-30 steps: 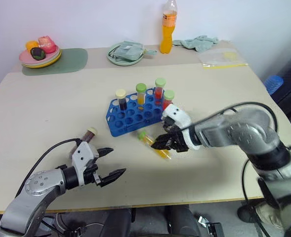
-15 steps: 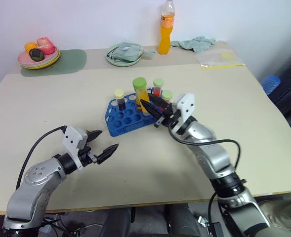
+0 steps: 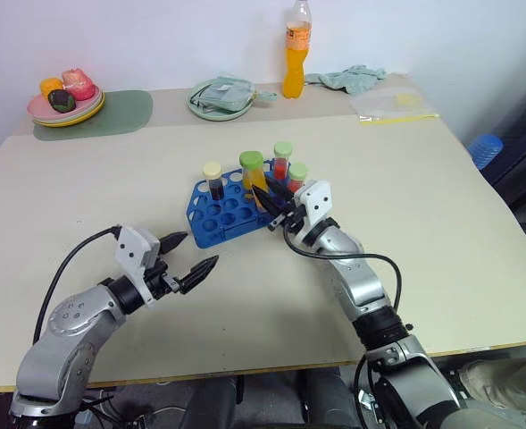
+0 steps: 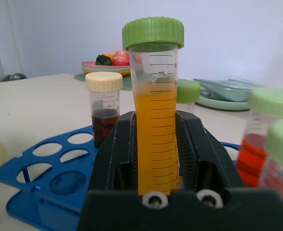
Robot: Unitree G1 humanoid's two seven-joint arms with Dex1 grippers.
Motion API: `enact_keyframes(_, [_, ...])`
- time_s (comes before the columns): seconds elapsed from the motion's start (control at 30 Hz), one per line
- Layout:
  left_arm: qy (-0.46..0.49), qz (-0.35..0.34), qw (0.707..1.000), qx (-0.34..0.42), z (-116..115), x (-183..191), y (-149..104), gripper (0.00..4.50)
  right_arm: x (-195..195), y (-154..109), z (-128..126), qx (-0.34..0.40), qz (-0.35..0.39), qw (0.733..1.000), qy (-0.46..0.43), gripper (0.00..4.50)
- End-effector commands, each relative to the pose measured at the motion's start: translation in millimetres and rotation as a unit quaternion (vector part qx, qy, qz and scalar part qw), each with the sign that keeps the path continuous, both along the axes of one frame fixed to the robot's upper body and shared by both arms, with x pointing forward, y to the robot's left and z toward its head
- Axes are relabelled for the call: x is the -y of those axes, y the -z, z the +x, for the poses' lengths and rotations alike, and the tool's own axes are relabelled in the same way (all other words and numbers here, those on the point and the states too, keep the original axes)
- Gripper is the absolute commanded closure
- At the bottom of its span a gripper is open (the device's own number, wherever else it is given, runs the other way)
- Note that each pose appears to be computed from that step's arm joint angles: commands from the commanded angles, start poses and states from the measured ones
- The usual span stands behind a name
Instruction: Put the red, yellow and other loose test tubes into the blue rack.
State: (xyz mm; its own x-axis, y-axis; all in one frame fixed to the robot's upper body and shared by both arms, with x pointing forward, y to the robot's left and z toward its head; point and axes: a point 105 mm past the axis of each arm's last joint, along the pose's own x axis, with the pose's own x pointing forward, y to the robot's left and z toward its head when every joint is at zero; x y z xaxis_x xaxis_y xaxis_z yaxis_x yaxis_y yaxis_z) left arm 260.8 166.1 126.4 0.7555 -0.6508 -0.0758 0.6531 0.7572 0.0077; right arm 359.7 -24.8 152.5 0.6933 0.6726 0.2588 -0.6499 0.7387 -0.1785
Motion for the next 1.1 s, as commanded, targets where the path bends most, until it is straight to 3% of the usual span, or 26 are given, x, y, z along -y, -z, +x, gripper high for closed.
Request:
enact_keyframes(0.03, [0.015, -0.004, 1.000, 0.020, -2.4, 8.3, -10.4, 0.00, -1.8, -10.1, 0.6, 0.023, 0.008, 1.000, 0.000, 3.71])
enact_keyframes(0.27, [0.019, -0.005, 1.000, 0.019, -2.5, 10.4, -9.9, 0.00, -7.3, -5.8, 0.4, 0.006, 0.024, 1.000, -0.014, 3.71])
enact_keyframes(0.37, [0.019, -0.004, 1.000, 0.019, -2.3, 9.7, -9.9, 0.00, -7.6, -6.8, -1.8, 0.005, 0.032, 0.999, -0.024, 2.43])
enact_keyframes(0.5, [0.017, -0.001, 1.000, 0.019, -2.0, 7.7, -9.9, 0.00, -5.0, -14.5, -2.7, 0.024, 0.036, 0.999, -0.018, 0.32])
enact_keyframes(0.53, [0.016, 0.000, 1.000, 0.019, -2.0, 7.2, -9.8, 0.00, -4.8, -17.1, -3.4, 0.031, 0.035, 0.999, -0.016, 0.03])
enact_keyframes(0.73, [-0.022, 0.000, 0.999, 0.039, 5.2, -5.4, -19.1, 0.00, -4.4, -34.2, -14.3, 0.065, 0.028, 0.997, -0.032, 0.03])
enact_keyframes(0.87, [-0.118, -0.003, 0.993, 0.018, 23.9, -45.9, -34.2, 0.00, -3.1, -55.0, -25.7, 0.095, 0.021, 0.994, -0.051, 0.03])
enact_keyframes(1.1, [-0.179, 0.166, 0.963, -0.111, 37.7, -93.0, -39.2, 0.00, 1.4, -67.2, -45.0, 0.087, -0.043, 0.987, -0.129, 0.03])
